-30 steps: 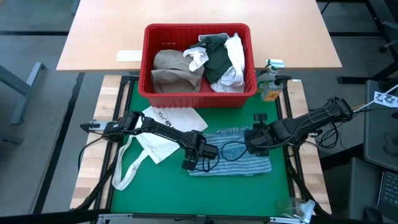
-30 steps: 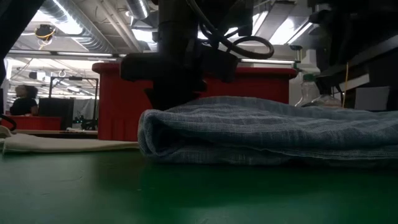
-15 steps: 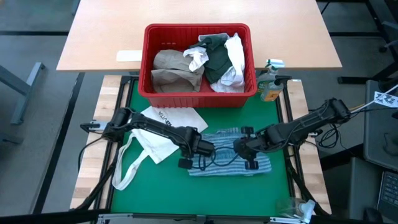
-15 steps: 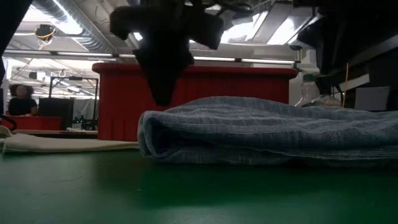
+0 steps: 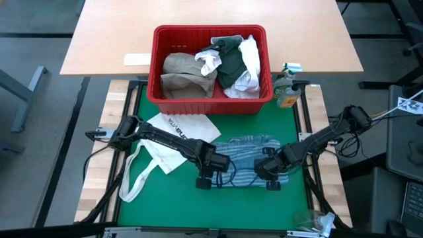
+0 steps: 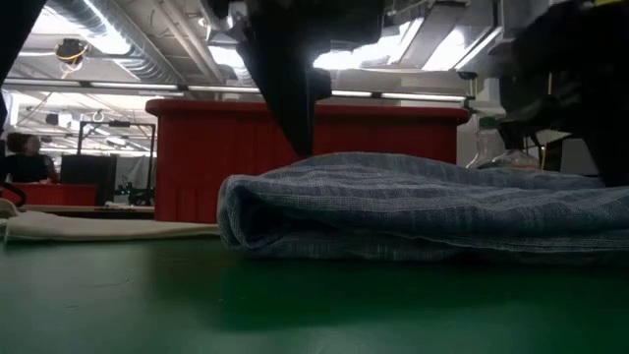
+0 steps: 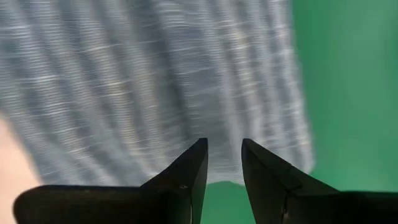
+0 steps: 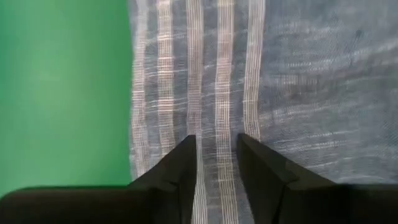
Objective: Fold Laundry from Bin
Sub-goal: Fold the blue polo shirt
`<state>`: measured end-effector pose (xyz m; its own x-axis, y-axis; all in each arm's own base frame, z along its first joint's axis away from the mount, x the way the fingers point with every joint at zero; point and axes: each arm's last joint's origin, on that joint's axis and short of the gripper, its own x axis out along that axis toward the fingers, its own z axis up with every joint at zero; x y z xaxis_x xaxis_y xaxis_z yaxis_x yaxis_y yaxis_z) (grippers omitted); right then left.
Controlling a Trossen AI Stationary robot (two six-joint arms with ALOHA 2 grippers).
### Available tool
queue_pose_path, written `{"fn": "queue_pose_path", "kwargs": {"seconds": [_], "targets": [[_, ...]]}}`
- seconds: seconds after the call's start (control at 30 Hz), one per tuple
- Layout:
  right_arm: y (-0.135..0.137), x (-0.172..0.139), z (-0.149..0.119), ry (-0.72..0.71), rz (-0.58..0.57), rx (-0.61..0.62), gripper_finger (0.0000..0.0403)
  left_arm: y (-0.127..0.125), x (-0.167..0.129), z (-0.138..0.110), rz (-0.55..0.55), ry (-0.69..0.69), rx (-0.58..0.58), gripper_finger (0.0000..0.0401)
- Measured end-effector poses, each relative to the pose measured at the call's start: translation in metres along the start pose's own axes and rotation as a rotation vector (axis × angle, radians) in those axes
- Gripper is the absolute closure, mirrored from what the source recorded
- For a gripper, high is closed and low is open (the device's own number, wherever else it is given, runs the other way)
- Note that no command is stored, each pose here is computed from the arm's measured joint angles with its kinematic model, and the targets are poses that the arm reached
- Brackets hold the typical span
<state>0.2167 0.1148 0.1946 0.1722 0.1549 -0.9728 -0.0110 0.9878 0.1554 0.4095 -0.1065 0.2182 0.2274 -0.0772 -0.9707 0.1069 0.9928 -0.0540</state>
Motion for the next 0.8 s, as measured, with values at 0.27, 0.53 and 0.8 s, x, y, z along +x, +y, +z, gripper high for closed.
{"fn": "queue_pose_path", "kwargs": {"seconds": [0.27, 0.53, 0.8], "targets": [[0.006, 0.021, -0.017, 0.0, -0.007, -0.02, 0.0288, -0.028, 0.021, -0.005, -0.003, -0.019, 0.067, 0.0307], [0.0, 0.037, -0.033, 0.054, -0.005, 0.037, 0.0288, -0.033, 0.062, -0.035, 0.046, 0.071, 0.098, 0.0307], [0.001, 0.037, -0.035, 0.103, 0.051, 0.038, 0.0288, -0.036, 0.065, -0.044, 0.054, 0.113, 0.112, 0.0307]]}}
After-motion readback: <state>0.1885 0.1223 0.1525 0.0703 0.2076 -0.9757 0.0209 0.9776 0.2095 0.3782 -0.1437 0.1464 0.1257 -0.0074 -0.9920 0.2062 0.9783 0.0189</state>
